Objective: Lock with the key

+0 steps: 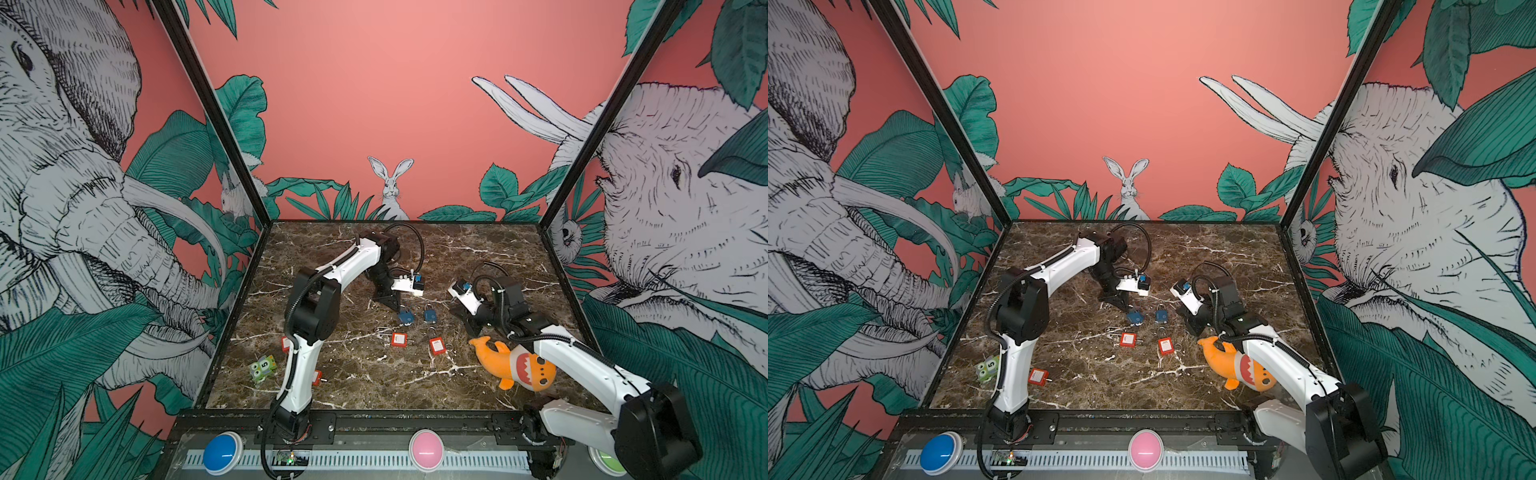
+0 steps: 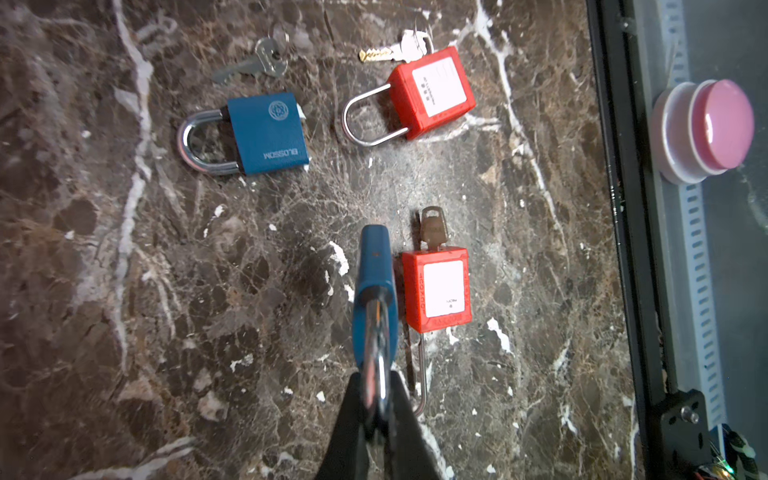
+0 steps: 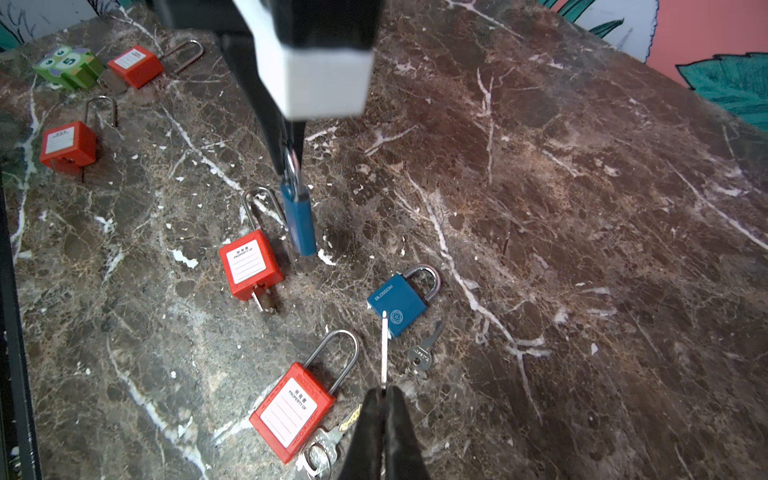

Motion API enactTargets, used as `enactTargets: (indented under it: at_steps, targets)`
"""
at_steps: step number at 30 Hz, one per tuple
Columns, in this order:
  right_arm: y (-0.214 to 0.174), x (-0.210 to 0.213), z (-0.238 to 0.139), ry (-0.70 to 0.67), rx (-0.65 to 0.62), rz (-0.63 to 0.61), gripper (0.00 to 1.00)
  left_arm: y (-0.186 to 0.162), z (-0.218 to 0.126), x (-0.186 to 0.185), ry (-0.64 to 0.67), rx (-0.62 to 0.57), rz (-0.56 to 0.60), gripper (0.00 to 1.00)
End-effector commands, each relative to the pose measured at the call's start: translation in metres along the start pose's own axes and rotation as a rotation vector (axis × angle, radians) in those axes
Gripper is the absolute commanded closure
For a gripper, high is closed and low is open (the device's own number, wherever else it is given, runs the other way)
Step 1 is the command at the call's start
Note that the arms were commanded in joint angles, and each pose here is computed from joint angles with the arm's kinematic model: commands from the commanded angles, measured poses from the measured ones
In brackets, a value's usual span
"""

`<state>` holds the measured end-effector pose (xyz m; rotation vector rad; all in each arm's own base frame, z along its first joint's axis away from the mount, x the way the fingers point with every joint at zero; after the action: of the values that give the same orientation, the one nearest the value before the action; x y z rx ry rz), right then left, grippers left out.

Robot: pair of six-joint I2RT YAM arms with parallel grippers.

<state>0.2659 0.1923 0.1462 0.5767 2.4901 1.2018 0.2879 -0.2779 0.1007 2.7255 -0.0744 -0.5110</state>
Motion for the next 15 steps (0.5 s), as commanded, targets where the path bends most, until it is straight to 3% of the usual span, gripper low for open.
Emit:
enactTargets:
  at_steps: [1,15]
  targets:
    - [0.004,-0.003,0.002,-0.009,-0.033,0.013,1.00,-0.001,-0.006,-0.008,-0.011,0.051,-0.026,1.00]
    - [-0.002,0.002,0.004,0.007,-0.036,0.027,1.00,-0.002,0.017,-0.004,-0.046,0.155,-0.085,1.00]
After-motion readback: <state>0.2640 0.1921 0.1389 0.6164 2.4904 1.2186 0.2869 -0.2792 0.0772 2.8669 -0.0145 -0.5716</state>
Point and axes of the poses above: each gripper's point midway between its finger pads, its own z axis out along the fingers, its own x axis along the line the jaws close on, y = z × x, the point moved 1 cm from there along -z, back along the fingers, and after that the axes turned 8 degrees about -z, right-handed, at the moved point
